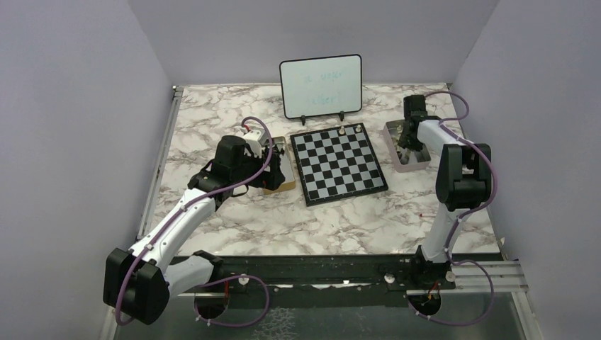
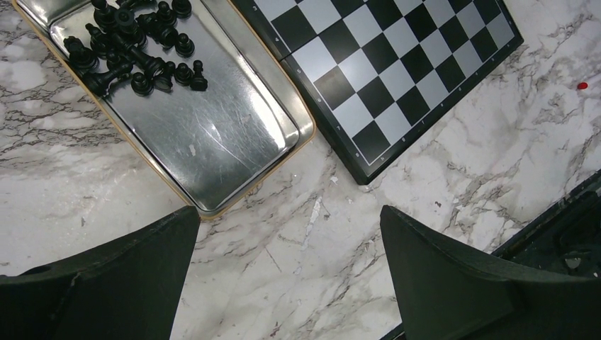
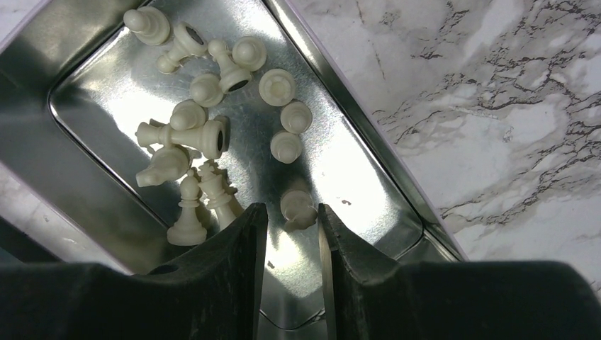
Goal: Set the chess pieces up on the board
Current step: Pick up the chess piece from the storage box.
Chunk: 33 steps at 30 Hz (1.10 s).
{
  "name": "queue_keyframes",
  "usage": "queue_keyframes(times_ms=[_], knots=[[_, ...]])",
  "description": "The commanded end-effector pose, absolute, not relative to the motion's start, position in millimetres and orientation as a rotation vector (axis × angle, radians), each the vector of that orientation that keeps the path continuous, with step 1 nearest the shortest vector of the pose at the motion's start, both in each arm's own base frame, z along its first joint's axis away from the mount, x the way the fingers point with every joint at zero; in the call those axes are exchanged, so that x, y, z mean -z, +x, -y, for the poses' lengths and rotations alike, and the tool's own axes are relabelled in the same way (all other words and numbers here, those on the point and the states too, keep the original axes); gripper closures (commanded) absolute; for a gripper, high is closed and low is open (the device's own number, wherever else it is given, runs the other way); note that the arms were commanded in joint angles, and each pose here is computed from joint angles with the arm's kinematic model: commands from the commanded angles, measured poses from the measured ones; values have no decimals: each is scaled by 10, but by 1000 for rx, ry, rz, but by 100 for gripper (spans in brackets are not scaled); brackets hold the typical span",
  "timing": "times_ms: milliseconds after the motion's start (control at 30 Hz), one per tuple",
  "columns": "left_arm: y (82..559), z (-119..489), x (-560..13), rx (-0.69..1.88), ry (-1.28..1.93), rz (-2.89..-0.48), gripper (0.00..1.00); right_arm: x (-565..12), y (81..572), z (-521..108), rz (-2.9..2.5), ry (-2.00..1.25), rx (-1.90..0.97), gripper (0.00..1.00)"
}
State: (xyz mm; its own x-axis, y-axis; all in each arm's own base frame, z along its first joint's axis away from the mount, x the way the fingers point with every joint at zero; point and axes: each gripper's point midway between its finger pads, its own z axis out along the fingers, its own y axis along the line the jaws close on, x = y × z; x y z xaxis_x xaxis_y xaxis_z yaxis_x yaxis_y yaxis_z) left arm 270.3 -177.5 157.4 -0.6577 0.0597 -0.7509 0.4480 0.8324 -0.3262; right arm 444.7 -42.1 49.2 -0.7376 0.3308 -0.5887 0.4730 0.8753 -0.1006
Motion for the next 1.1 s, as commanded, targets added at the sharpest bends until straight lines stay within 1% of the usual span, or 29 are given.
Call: queue_keyframes(times_ms=[0, 67, 133, 233, 467, 767, 800, 900, 1067], knots=[[2703, 1736, -1589, 603, 377, -2212, 1, -527, 4512, 449, -2440, 619, 337, 62], [2703, 1731, -1588, 600, 376, -2212, 1, -521, 4514, 457, -2442, 616, 346, 63], [2705, 1724, -1591, 595, 375, -2210, 1, -508, 4524, 458, -2451, 601, 349, 68], [2717, 1705, -1588, 581, 366, -2211, 1, -517, 4519, 482, -2458, 597, 371, 71], [2699, 1705, -1602, 584, 369, -2204, 1, -575, 4467, 520, -2461, 580, 402, 74], [2681, 1702, -1657, 587, 369, -2184, 1, -530, 4472, 470, -2499, 551, 376, 78], [2679, 1699, -1665, 586, 367, -2182, 1, -534, 4474, 467, -2502, 549, 375, 79], [2652, 1689, -1677, 585, 366, -2178, 1, -575, 4478, 454, -2497, 541, 360, 88], [2641, 1667, -1724, 568, 360, -2157, 1, -663, 4472, 424, -2485, 523, 334, 96]])
